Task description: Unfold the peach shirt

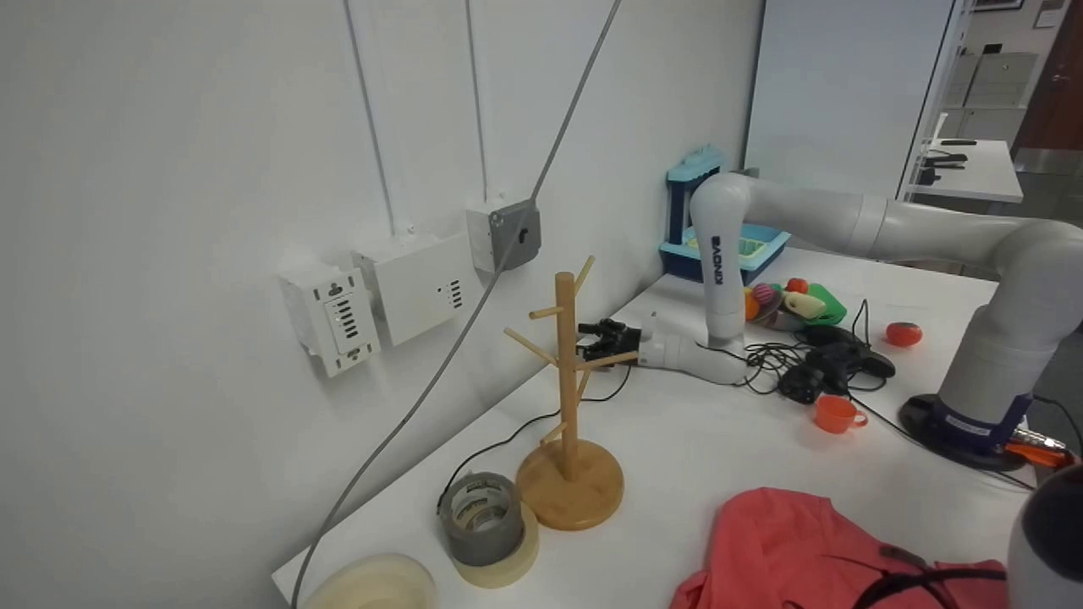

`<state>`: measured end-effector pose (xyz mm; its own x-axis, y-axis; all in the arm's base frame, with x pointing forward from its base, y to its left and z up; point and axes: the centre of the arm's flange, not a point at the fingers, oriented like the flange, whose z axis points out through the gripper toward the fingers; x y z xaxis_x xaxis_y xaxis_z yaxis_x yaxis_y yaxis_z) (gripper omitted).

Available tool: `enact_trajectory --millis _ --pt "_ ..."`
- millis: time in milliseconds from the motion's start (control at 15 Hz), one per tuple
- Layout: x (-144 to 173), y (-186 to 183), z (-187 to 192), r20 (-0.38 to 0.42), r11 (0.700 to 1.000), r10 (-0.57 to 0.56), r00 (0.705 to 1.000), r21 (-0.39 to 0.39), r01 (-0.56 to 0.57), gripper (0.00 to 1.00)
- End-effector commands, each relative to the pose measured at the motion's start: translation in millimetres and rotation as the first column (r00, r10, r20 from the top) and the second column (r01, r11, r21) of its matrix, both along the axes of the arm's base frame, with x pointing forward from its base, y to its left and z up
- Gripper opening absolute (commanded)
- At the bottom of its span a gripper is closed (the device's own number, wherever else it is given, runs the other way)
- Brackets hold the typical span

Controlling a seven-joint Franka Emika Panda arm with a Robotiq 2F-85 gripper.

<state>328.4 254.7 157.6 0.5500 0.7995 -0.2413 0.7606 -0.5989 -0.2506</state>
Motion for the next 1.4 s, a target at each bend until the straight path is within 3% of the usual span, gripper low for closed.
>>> enact_trajectory --millis 0,67,267,333,533,933,1333 --pt "0.6 -2.2 10.1 -0.024 1.0 0.011 1.0 0.004 -0.011 0.01" --pt "1.2 -2.5 9.8 -0.02 1.0 0.013 1.0 0.005 -0.013 0.25" --pt "1.4 -1.9 9.5 -0.017 1.0 0.01 1.0 0.007 -0.01 0.39" --pt "1.2 -1.1 9.5 -0.016 1.0 0.01 1.0 0.007 -0.01 0.15" --pt "0.0 1.6 9.2 -0.014 1.0 0.016 1.0 0.011 -0.016 0.0" --pt "10.2 -1.0 9.3 0.019 0.999 0.022 1.0 0.024 -0.023 0.0" --pt "51.1 -36.5 5.5 0.191 0.999 0.018 0.981 0.042 -0.027 0.0"
